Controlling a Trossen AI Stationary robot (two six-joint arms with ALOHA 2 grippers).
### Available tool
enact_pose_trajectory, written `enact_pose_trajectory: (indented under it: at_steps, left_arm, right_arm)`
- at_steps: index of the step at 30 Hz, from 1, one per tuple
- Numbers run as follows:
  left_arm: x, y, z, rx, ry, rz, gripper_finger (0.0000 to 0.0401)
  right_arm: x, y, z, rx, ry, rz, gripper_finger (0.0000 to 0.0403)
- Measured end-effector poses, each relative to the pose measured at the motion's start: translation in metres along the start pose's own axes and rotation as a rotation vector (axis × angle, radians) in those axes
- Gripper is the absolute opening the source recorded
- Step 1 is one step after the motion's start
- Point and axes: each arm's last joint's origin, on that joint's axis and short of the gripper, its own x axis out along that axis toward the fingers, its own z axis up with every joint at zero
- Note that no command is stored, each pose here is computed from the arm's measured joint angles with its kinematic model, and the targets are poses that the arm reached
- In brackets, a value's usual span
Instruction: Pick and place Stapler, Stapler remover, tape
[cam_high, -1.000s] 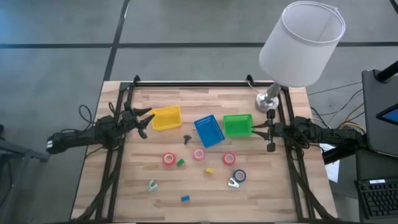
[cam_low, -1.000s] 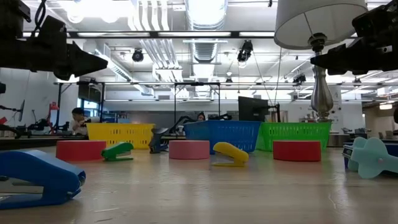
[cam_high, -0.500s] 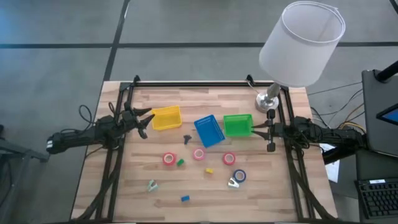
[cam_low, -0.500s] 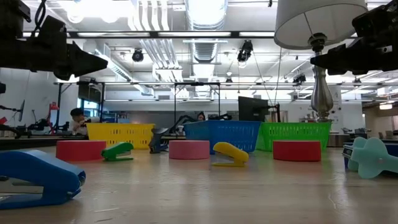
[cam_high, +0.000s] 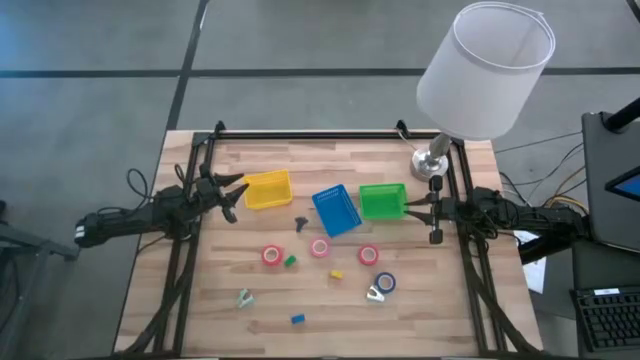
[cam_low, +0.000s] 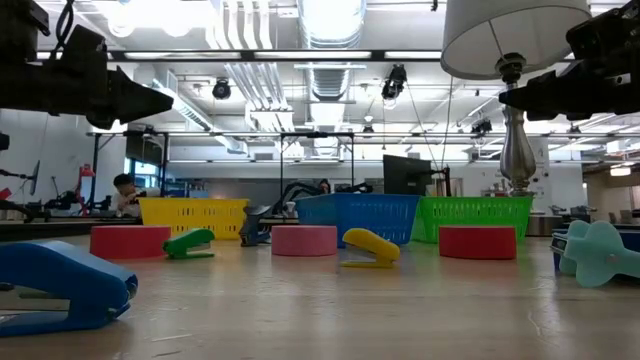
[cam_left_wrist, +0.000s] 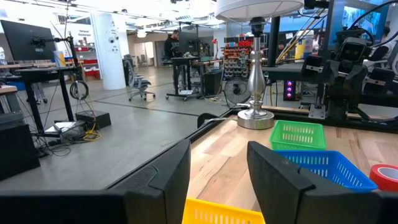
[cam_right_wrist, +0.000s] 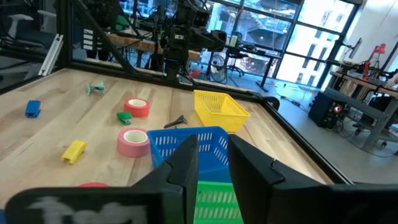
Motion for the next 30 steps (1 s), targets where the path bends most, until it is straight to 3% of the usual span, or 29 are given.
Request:
enact_pose_trajectory:
  at_steps: [30]
  left_arm:
    - [0.0, 0.0, 0.0, -0.001, 0.0, 0.0, 0.0163]
  right_arm:
    - [-0.0001, 0.0, 0.0002, 0.0, -0.001, -0.001, 0.0083]
